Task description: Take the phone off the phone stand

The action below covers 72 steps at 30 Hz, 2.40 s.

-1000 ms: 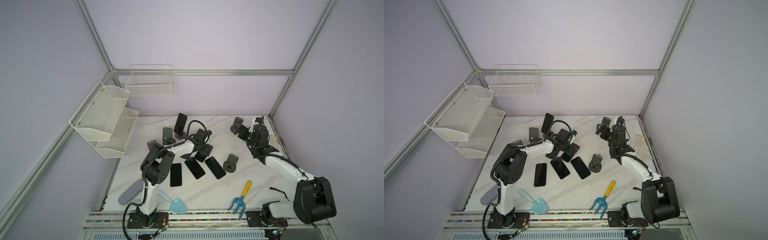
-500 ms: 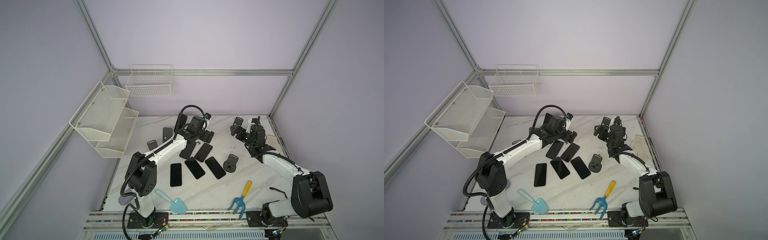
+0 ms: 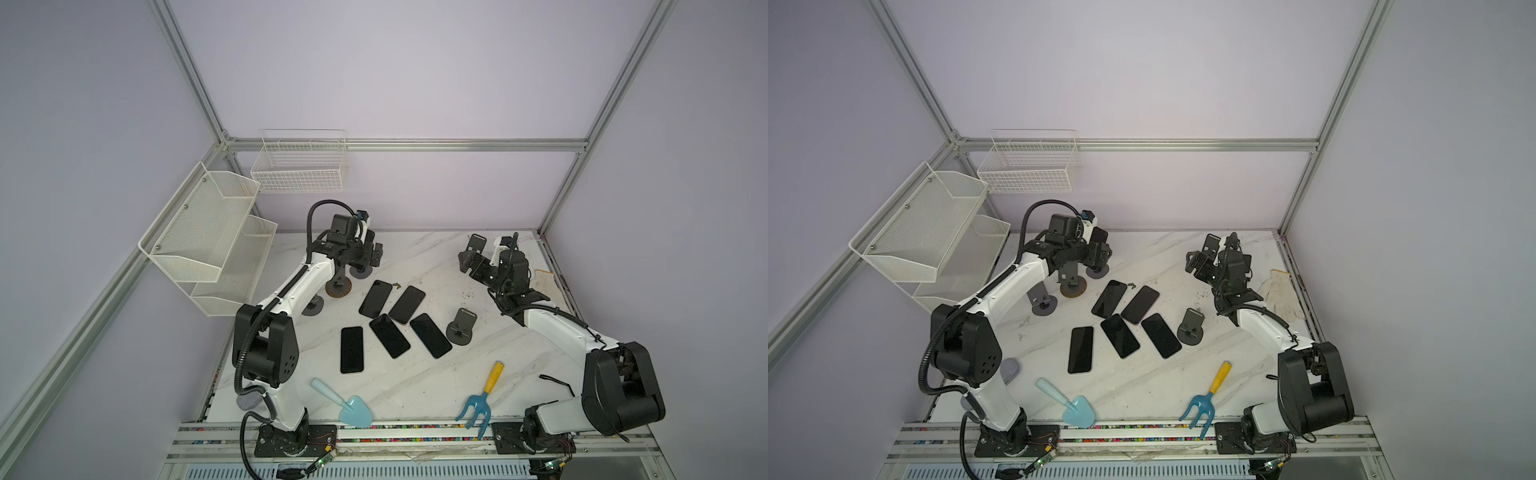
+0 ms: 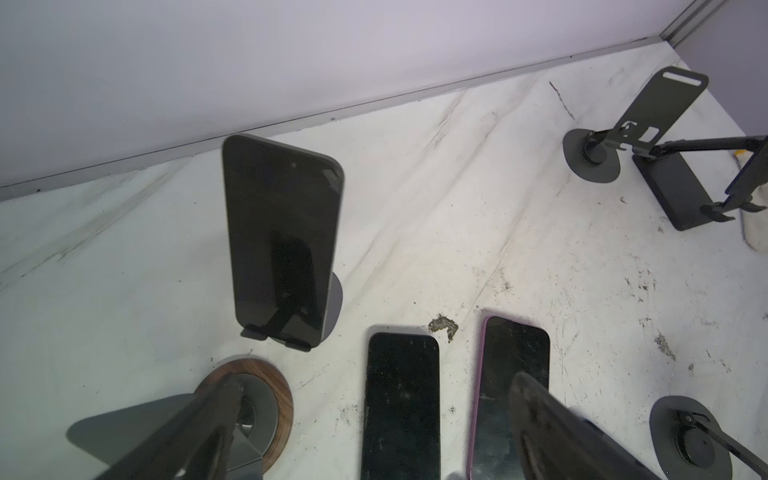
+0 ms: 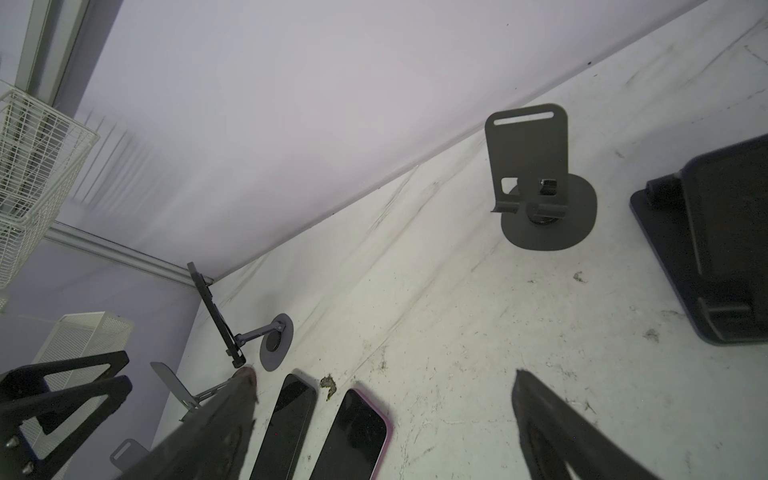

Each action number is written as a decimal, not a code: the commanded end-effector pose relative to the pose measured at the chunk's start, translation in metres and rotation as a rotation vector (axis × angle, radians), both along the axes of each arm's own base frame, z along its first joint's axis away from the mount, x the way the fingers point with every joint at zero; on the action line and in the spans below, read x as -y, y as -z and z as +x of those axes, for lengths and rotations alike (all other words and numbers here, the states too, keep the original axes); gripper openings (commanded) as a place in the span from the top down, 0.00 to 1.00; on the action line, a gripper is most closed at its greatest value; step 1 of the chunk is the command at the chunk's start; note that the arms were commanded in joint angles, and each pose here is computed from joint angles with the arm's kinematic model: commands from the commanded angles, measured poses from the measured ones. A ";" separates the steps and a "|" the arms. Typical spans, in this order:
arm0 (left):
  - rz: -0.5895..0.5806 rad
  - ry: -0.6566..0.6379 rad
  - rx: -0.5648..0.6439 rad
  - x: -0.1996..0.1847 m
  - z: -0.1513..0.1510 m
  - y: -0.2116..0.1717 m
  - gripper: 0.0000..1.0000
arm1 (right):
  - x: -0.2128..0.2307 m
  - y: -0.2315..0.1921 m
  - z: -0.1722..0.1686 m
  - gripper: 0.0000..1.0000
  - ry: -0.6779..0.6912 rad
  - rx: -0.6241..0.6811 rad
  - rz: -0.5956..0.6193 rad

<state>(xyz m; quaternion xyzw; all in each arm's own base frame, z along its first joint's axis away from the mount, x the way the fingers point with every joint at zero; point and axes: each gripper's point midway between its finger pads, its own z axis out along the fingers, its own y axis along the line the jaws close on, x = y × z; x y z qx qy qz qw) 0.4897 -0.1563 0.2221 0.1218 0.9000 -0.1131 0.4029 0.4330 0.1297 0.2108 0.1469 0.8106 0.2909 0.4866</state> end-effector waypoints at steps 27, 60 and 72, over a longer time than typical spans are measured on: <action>0.017 0.099 0.257 -0.024 0.107 -0.021 0.01 | 0.004 -0.029 0.000 0.03 0.055 0.046 0.026; 0.003 0.107 0.227 -0.022 0.120 -0.016 0.28 | 0.008 -0.023 -0.002 0.03 0.079 0.036 0.033; -0.007 0.105 0.279 -0.021 0.111 -0.044 0.30 | 0.008 -0.023 -0.002 0.03 0.082 0.033 0.041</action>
